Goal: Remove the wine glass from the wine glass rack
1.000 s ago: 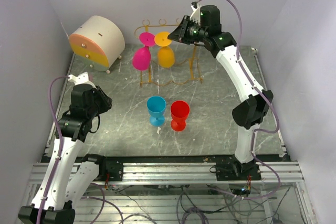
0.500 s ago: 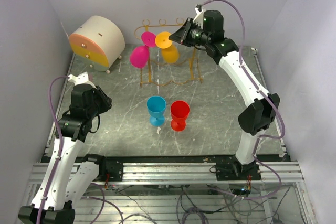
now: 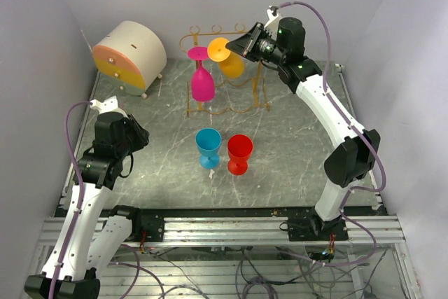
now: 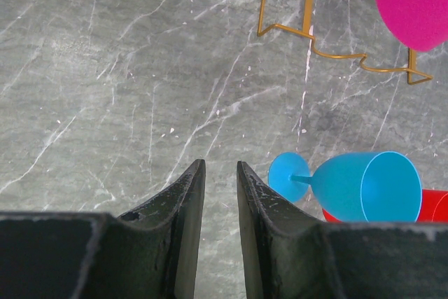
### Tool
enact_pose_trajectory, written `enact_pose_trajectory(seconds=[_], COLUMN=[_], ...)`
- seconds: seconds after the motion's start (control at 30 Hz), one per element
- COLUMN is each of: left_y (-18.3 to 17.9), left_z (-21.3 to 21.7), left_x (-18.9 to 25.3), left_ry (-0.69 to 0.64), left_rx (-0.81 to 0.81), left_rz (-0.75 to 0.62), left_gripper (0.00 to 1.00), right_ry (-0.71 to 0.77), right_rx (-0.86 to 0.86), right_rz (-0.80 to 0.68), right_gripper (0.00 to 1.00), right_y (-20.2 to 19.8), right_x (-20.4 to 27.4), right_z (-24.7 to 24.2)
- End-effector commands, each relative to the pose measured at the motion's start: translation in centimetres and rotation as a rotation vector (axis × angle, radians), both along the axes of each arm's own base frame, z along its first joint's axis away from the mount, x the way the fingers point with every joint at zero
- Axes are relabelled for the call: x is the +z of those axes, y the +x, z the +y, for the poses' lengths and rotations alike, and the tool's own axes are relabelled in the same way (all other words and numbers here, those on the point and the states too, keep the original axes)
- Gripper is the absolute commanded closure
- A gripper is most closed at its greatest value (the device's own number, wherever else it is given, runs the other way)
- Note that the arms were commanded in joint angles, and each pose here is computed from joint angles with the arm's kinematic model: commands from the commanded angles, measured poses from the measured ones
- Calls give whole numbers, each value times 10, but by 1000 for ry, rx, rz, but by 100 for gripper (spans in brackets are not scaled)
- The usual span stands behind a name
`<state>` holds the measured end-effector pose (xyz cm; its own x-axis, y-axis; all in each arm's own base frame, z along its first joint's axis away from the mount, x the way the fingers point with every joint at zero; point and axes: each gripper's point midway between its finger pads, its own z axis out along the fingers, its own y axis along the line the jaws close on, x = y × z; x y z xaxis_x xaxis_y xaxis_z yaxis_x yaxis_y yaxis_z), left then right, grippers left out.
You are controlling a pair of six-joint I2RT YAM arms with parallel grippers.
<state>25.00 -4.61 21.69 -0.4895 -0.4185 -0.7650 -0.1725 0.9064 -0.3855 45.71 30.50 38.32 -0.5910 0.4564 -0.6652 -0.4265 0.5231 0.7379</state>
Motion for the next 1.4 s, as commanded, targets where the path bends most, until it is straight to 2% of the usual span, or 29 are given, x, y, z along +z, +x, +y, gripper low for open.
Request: enact_pose_trajectory(seconds=[0.0,0.9,1.07,1.2,1.37], left_y=[1,2,3,3,3], left_z=[3,3,-2,-18,-46], left_x=[5,4,6,14,52], left_ry=[3,3,-10,-74,-210], left_rx=[18,16,-11,-69,-166], left_rz=[-25,-21,-31,-42,-81], left_gripper=[64,64,63,59,49], right_ry=[71,51,38,-12,-175], right_rx=[29,124,190,248,261], right_rz=[-73,-17,-28,-59,-147], right_gripper=[100,100,100,100,100], right_y=[-13,-31,-55,-83,-122], right_x=[34,9,12,15,13], right_z=[-1,6,4,-3,-25])
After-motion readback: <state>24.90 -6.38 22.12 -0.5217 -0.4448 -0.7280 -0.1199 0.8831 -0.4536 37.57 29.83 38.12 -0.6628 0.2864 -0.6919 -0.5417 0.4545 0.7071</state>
